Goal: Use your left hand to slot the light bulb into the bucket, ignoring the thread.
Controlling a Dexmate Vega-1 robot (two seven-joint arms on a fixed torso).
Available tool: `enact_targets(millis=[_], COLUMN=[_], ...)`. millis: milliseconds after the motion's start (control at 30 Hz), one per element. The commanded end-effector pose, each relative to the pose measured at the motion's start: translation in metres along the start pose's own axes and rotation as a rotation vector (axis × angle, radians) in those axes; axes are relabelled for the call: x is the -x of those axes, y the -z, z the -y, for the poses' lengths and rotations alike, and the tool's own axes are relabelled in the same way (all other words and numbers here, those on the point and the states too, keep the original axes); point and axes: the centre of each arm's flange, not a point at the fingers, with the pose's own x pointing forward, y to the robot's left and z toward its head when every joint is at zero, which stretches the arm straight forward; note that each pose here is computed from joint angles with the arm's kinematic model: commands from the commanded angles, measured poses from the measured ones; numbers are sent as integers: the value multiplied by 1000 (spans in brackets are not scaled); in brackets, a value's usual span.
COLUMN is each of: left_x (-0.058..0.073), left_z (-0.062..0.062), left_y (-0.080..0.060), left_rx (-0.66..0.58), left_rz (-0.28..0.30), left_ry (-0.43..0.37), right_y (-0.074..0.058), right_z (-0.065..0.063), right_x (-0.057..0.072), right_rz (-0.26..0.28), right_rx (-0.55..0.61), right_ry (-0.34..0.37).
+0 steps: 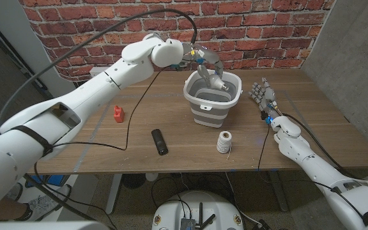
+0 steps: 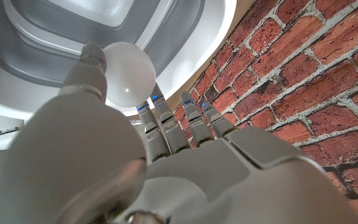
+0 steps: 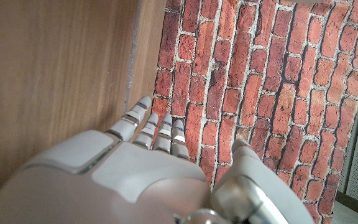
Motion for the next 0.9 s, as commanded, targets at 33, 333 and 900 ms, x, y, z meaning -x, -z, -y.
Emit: enact_targets(millis=[33, 333, 900], left_x=[-11, -17, -29], left_z=[19, 31, 52], left_y=[-7, -13, -25], left_rx=[-5, 14, 68], left_rz=[13, 28, 51], left_ry=[25, 41, 78], right_y=[0, 0, 3], right_z=[2, 2, 3], right_x=[1, 5, 14], right_rz=[2, 3, -2], right_rx=[-1, -3, -7], right_ry=[5, 10, 15])
